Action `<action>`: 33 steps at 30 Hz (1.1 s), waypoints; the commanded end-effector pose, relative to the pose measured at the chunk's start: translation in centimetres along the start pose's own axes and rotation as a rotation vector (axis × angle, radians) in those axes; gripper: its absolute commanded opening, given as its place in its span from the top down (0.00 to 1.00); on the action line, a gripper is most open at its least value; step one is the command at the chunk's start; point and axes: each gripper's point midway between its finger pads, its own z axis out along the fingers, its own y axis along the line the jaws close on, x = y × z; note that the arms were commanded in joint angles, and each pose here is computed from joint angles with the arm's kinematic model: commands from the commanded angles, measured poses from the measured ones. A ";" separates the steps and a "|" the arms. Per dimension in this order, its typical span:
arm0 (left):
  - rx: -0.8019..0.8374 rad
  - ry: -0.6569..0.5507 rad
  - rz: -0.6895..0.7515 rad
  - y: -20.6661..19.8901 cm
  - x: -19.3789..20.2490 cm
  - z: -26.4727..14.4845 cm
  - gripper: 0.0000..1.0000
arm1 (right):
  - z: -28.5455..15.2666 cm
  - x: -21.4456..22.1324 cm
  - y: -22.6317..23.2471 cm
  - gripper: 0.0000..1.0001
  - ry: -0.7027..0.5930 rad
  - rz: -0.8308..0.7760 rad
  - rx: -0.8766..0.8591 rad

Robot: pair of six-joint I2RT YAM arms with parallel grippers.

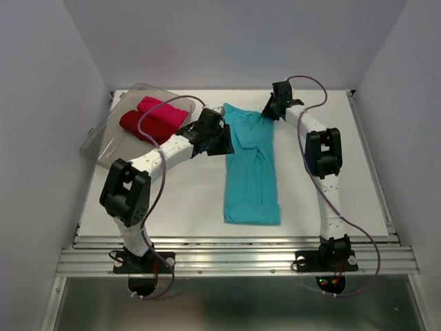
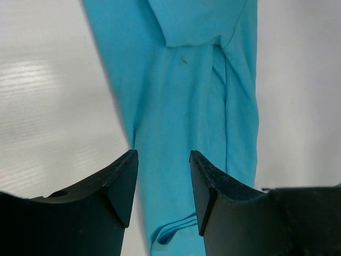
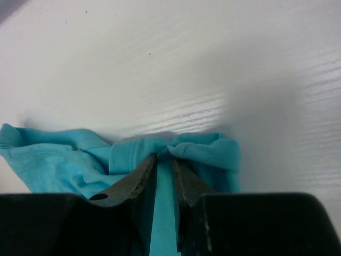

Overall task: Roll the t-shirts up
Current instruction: Roll the T-shirt to the center of the board.

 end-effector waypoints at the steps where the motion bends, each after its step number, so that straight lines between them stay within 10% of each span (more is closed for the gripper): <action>1: 0.046 -0.057 0.024 -1.5 -0.2 -2.9 0.45 | 0.0 -1.5 1.6 0.77 -0.021 0.021 -0.061; 10: 0.014 -0.051 -0.011 0.1 2.6 -4.3 0.43 | -12.2 -8.9 5.8 0.71 -0.181 -0.027 -0.163; 33: 0.124 0.176 -0.094 0.3 18.8 -7.8 0.44 | -32.2 20.9 -8.6 0.63 0.270 -0.013 -0.019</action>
